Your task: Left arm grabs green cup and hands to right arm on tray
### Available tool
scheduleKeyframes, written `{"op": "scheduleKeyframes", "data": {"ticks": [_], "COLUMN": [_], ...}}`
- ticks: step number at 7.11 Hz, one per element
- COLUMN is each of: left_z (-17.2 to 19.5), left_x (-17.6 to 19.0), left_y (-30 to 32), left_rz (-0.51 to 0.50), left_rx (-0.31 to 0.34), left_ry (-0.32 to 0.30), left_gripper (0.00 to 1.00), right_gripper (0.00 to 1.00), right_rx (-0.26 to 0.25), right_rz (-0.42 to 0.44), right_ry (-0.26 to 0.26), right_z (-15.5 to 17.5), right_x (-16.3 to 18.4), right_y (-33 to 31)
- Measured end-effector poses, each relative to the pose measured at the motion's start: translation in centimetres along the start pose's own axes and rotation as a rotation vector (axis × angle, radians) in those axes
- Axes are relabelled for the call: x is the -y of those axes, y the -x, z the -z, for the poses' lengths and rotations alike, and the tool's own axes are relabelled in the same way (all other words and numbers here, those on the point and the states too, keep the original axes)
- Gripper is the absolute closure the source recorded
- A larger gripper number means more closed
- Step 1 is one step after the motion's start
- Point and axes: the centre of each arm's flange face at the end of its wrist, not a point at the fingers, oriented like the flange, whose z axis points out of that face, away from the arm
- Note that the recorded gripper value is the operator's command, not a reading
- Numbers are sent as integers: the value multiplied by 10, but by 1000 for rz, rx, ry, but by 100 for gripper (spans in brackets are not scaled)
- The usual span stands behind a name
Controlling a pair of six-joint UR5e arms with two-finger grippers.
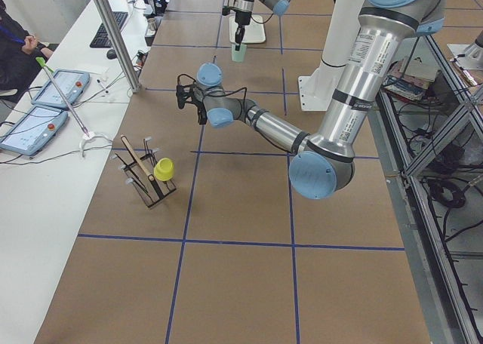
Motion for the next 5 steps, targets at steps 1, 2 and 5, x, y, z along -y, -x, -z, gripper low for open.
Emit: {"op": "scheduleKeyframes", "data": {"ticks": [1, 2, 5], "left_z": [24, 53, 137], "left_x": [4, 7, 13], "left_y": [23, 52, 184], "left_rz": [-122, -243, -440], "left_rx": [126, 241, 423], "left_ry": [29, 78, 233], "left_gripper": [0, 0, 0], "right_gripper": [100, 100, 100], "right_rx": [-119, -213, -319], "right_rz": [88, 170, 344], "right_ry": [6, 21, 128], "right_z": [23, 46, 104], "right_x": [13, 31, 83], "right_y": [-20, -44, -166]}}
